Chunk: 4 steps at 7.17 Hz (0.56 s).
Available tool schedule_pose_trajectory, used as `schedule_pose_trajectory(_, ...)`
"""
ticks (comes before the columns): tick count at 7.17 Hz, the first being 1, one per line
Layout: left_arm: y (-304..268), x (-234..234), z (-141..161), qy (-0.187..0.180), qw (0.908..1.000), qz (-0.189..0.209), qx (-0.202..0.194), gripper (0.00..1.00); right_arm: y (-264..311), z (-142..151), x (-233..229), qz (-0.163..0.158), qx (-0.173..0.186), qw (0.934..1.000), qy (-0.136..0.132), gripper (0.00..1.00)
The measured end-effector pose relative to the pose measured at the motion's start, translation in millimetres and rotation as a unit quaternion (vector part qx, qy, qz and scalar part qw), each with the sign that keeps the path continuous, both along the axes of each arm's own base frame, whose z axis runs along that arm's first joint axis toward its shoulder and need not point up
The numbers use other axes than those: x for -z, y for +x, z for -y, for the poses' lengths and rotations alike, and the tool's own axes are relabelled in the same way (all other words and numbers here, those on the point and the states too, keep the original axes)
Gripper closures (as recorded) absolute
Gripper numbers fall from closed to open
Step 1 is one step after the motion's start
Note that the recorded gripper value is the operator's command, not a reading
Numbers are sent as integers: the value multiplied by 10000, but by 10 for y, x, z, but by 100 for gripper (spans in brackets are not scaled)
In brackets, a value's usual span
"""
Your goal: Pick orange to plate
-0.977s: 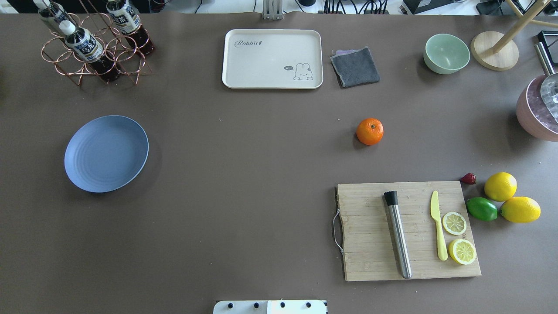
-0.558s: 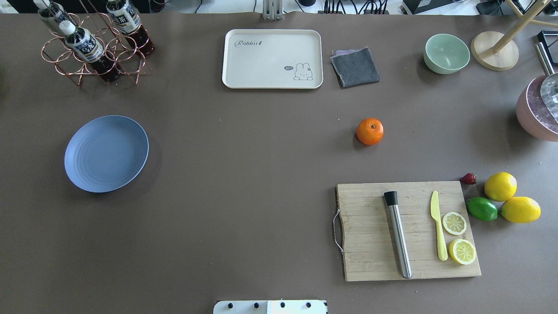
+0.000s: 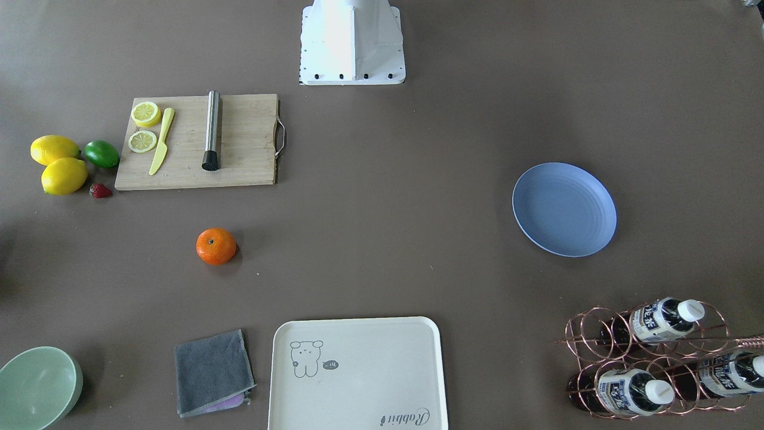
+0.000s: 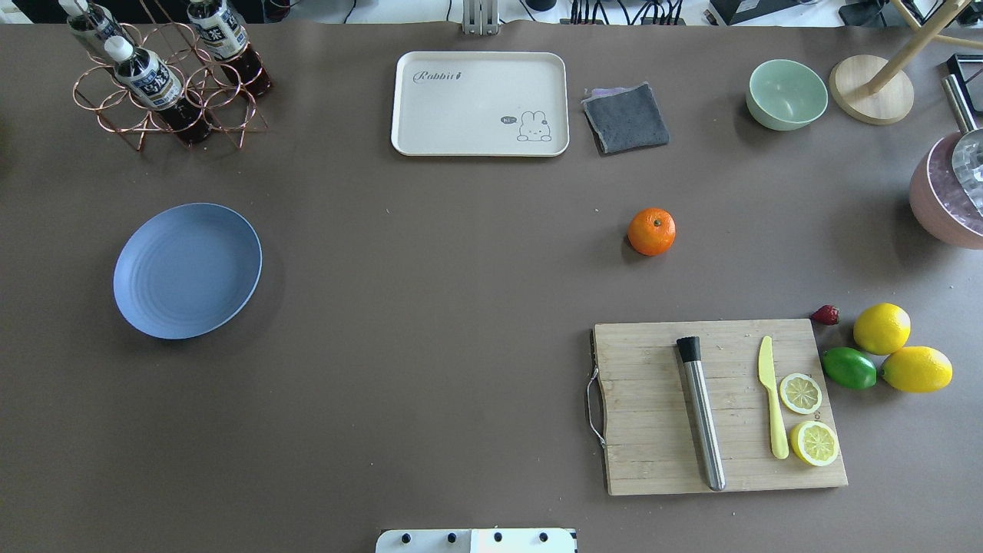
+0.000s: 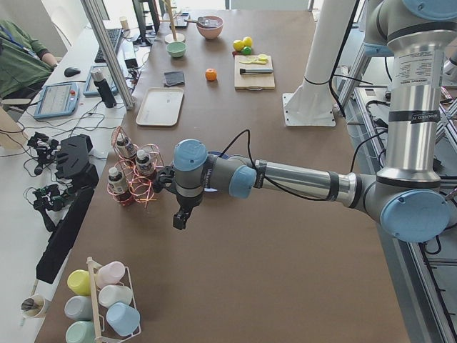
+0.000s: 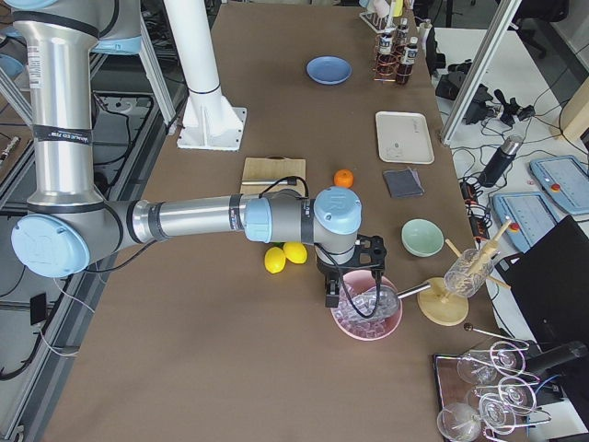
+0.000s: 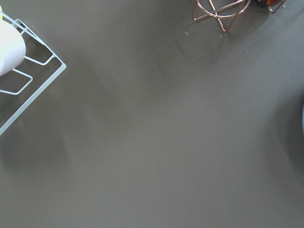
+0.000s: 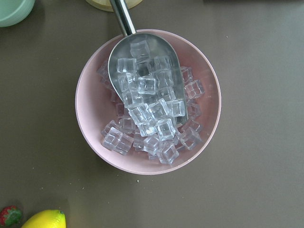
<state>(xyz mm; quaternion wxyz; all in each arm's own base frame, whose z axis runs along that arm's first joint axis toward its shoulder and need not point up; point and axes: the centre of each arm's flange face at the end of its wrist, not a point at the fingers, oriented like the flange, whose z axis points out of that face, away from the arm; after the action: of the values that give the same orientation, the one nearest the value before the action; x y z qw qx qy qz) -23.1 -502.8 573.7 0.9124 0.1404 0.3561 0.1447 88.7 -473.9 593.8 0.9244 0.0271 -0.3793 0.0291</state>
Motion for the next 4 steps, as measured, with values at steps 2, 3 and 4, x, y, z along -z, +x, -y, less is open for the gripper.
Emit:
schedule_pose_trajectory(2, 48, 95, 57, 70, 10000, -24, 15, 2, 0, 7, 13, 0, -8, 10000, 5, 0)
schedule_pose_trajectory(3, 55, 129, 89, -79, 9996, -91, 244, 2, 1, 11, 20, 1, -24, 10000, -2, 0)
schedule_pose_trajectory(4, 60, 151, 112, -369, 9974, -185, 593, 2, 1, 17, 33, 2, -41, 10000, -7, 0)
